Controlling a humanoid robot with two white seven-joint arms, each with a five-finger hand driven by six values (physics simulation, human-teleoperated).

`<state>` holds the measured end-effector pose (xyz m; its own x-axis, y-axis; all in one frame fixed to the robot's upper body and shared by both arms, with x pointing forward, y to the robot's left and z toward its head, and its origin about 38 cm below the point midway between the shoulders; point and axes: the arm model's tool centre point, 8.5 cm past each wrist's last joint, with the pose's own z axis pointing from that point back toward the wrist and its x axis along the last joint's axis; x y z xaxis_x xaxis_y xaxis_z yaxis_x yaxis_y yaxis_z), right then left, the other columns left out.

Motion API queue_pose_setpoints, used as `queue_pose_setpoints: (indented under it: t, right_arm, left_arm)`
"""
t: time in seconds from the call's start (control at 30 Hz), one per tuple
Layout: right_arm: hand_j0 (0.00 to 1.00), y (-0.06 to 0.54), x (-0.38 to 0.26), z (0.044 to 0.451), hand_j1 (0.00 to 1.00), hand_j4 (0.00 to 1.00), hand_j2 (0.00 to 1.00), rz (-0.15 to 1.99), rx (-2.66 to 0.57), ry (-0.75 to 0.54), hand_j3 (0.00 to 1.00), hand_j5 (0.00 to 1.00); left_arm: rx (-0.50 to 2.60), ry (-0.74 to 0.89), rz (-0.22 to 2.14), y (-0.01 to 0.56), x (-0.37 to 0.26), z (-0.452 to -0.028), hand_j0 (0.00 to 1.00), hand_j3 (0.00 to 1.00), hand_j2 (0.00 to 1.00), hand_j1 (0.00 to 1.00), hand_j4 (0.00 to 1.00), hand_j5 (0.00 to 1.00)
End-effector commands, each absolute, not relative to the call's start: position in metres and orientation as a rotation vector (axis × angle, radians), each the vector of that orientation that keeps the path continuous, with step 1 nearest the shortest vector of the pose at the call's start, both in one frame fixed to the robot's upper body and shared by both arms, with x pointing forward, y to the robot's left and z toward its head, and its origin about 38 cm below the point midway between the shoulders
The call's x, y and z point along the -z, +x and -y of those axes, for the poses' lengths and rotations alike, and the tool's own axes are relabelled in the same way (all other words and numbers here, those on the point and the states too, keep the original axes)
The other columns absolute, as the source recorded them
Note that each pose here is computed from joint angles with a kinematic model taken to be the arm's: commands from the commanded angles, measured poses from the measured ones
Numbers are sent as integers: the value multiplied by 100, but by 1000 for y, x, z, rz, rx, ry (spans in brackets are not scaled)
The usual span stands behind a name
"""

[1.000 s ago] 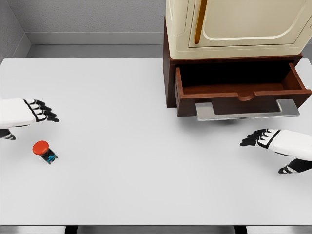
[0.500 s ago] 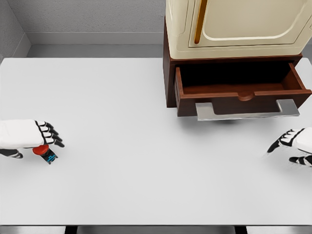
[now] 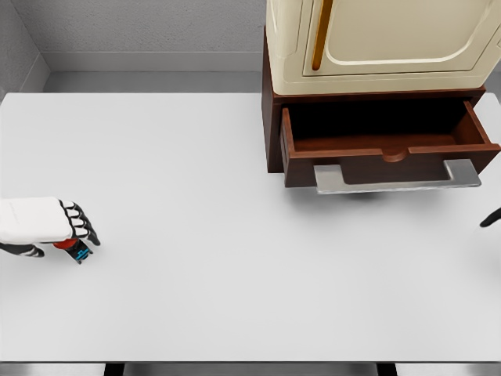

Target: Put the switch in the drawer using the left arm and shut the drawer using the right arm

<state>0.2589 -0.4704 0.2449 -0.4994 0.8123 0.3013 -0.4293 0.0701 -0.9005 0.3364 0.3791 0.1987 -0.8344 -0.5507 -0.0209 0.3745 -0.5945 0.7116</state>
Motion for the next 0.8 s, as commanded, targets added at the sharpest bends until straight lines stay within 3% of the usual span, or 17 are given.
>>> queue_pose_setpoints:
  t: [0.0,0.07,0.37,0.57,0.77]
  right_arm:
    - [63,259,-249,471,63,63,63,1389,-1603,-418,63,63]
    - [63,260,-251,470,63,63,63,1400,-1597,-410,63,63]
    - [63,260,-249,469,63,63,63,1398,-1602,-401,63,63]
    - [63,260,-247,469,63,63,63,1397,-1599,-396,63,63]
    - [63,260,-247,469,63,63,63,1396,-1601,-394,63,63]
  left_arm:
    - [2391,323,995,336,-199,-379,81,81,81,81,81,81]
    - [2394,320,993,335,-199,-379,73,73,73,73,73,73]
    - [2393,322,1000,336,-199,-377,60,60,60,60,60,60]
    - [2392,321,1002,337,-199,-377,40,40,40,40,40,40]
    - [2392,339,1016,340,-205,-376,40,40,40,40,40,40]
